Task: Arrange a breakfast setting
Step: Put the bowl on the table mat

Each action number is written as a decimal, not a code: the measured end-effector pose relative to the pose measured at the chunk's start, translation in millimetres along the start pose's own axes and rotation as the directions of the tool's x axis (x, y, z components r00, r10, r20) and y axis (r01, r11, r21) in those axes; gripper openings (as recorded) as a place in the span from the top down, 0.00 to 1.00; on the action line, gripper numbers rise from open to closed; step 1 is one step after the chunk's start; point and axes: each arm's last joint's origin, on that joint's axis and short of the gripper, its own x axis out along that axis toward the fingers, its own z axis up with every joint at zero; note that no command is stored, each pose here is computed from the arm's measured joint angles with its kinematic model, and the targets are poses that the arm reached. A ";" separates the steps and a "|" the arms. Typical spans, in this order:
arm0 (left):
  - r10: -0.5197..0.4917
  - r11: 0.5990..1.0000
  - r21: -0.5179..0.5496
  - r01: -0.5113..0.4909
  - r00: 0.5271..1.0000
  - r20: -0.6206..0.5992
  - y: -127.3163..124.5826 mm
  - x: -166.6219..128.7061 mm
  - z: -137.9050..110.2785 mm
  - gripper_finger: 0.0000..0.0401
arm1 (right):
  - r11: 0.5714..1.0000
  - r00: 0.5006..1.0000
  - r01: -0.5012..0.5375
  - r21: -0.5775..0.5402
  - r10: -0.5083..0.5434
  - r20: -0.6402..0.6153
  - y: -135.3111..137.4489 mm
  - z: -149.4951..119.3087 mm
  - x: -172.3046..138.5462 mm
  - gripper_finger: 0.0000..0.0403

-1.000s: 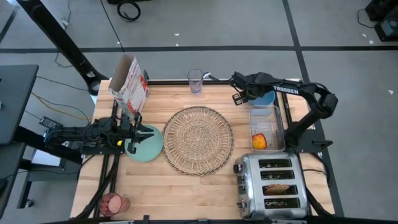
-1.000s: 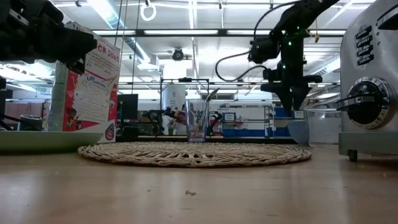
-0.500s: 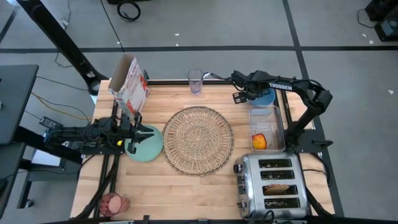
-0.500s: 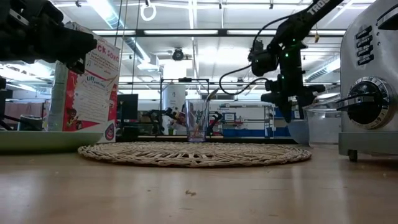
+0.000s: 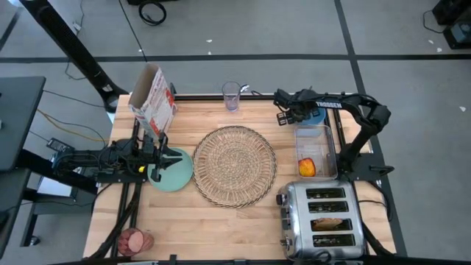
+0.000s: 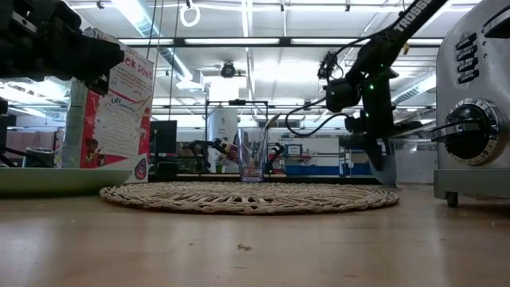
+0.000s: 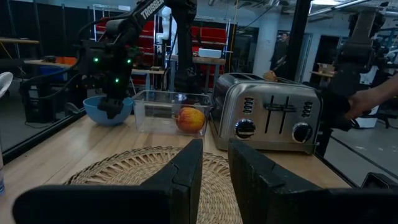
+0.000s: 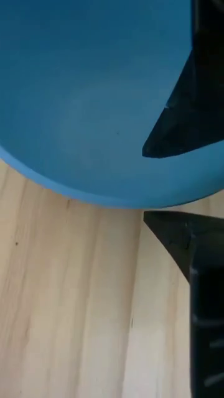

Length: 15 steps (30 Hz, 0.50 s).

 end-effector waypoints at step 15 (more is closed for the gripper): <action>0.000 1.000 0.000 0.000 1.000 0.000 0.0 0.0 0.0 0.79 | 0.997 0.998 0.014 -0.078 -0.009 0.061 -2.5 -4.0 -12.4 0.97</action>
